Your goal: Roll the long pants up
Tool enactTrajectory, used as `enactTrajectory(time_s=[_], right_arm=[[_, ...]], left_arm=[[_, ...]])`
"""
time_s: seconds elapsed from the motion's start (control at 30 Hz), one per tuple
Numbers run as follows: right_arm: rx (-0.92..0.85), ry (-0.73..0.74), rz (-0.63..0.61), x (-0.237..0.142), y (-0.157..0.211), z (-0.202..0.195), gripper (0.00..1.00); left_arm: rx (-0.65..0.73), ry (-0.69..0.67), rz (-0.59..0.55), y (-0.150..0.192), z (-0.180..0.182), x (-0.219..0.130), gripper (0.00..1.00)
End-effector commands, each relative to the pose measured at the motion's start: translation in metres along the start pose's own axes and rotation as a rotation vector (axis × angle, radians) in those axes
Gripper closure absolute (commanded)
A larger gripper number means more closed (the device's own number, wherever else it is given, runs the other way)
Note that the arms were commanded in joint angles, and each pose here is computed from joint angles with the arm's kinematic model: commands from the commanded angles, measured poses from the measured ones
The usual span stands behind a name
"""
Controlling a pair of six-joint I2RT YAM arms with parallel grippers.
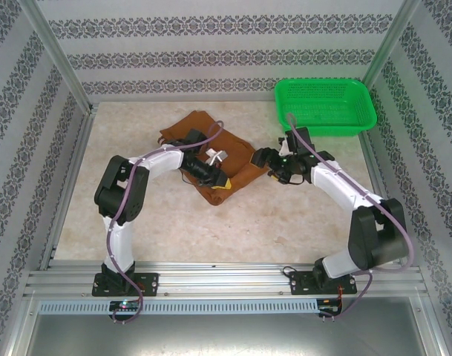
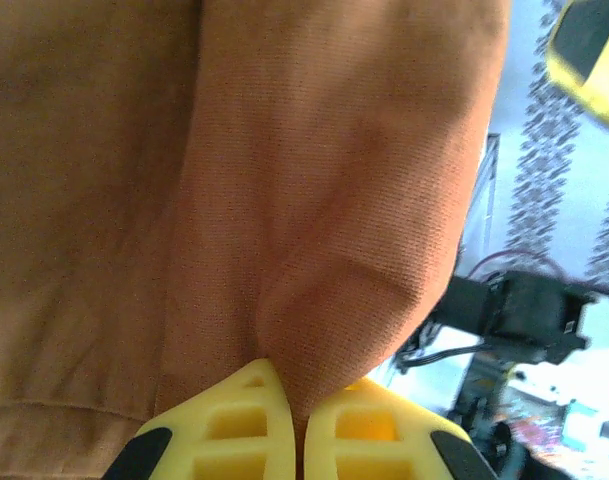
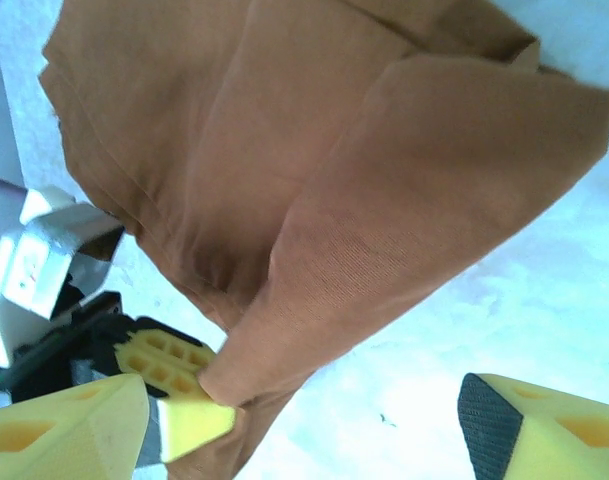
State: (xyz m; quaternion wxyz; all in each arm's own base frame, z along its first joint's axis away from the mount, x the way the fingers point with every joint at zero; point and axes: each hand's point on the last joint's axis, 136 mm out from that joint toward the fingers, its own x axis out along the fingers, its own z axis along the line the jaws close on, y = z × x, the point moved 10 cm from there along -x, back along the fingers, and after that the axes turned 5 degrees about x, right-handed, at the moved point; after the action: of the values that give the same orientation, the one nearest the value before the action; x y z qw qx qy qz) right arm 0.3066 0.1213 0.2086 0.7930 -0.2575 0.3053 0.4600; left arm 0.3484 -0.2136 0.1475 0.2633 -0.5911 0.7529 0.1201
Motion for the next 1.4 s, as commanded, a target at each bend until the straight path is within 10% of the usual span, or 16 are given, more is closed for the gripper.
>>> enactTrajectory(time_s=[0.0,0.17,0.33,0.4,0.7,0.9,0.93,1.03,1.37], right_arm=[[-0.022,-0.012,0.016,0.007,-0.006,0.017,0.18],[-0.024,-0.01,0.059,0.031,-0.016,0.028,0.23],[-0.01,-0.072,0.129,0.06,-0.023,0.038,0.85],[-0.005,-0.084,0.165,0.072,-0.022,0.04,0.95],[0.016,0.005,0.258,0.148,-0.025,0.011,1.0],[0.06,0.028,0.282,0.167,-0.02,-0.006,1.0],[0.062,0.031,0.286,0.167,-0.019,-0.008,1.0],[0.073,0.026,0.303,0.169,-0.015,-0.012,1.0],[0.108,0.03,0.314,0.166,-0.004,-0.031,1.0]], left_arm=[[-0.063,0.117,-0.067,-0.016,-0.002,-0.018,1.0],[-0.189,0.085,-0.062,-0.024,0.029,-0.026,1.0],[-0.238,-0.032,-0.052,-0.022,0.054,-0.029,1.0],[-0.253,-0.058,-0.069,-0.022,0.063,-0.032,1.0],[-0.15,-0.137,-0.054,-0.013,0.06,-0.037,0.94],[0.207,-0.631,-0.129,0.002,-0.004,-0.053,0.66],[0.264,-0.711,-0.142,0.006,-0.016,-0.053,0.46],[0.457,-0.864,-0.157,0.022,-0.043,-0.037,0.45],[0.781,-1.247,0.197,0.049,-0.024,0.06,0.4]])
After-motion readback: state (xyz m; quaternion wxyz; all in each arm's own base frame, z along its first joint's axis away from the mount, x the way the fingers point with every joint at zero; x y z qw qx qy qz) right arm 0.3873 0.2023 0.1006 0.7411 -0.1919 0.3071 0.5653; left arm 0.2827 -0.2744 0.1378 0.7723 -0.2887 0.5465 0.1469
